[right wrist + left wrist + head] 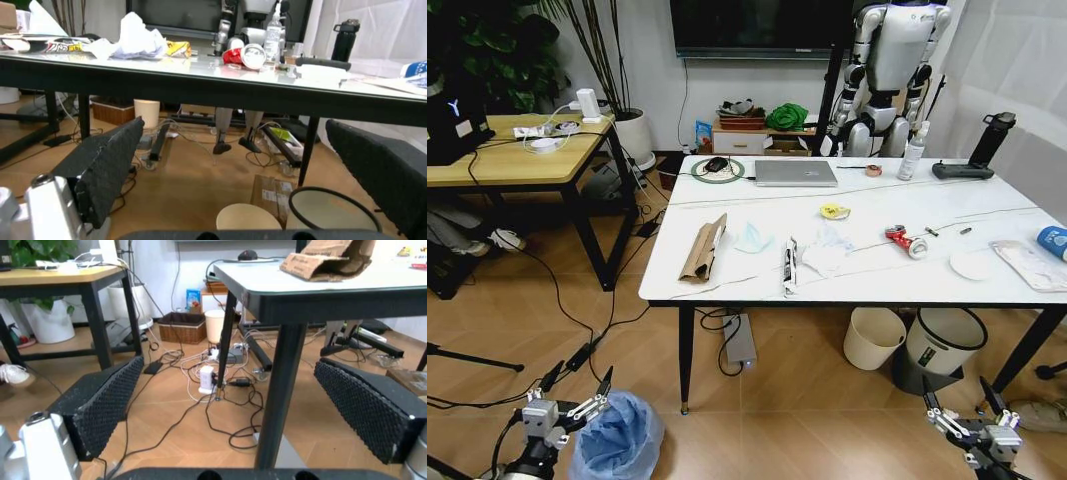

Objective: Pick up the trash bin and place the trash from the table into it.

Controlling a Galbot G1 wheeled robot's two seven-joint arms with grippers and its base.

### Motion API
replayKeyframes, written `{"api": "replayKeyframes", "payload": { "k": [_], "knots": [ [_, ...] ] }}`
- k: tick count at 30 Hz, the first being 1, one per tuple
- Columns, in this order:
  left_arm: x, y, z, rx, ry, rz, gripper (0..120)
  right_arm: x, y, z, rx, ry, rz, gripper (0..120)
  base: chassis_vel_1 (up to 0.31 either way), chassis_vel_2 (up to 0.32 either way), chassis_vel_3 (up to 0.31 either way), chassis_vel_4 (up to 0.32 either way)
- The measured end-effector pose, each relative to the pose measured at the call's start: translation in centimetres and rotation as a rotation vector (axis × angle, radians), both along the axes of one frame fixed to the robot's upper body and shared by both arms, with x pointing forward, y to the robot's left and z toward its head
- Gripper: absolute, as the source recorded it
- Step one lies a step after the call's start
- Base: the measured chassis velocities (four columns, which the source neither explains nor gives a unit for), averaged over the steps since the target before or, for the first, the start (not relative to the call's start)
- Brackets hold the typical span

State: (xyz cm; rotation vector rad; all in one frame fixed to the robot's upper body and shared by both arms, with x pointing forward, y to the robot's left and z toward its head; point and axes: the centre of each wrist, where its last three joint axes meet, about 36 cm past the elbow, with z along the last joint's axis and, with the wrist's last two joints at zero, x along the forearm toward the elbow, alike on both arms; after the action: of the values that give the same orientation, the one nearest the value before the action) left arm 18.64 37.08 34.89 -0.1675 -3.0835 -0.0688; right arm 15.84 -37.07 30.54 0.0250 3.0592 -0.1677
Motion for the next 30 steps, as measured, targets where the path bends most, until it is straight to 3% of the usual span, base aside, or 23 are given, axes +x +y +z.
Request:
{"api": "replayKeyframes", "payload": {
  "k": [30],
  "knots": [
    [-0.7, 0.1, -1.2, -0.008, 0.040, 0.007, 100, 0.9, 0.8, -1.0, 0.028, -0.009, -0.010, 100, 0.000, 0.000, 0.000, 0.000]
  ]
}}
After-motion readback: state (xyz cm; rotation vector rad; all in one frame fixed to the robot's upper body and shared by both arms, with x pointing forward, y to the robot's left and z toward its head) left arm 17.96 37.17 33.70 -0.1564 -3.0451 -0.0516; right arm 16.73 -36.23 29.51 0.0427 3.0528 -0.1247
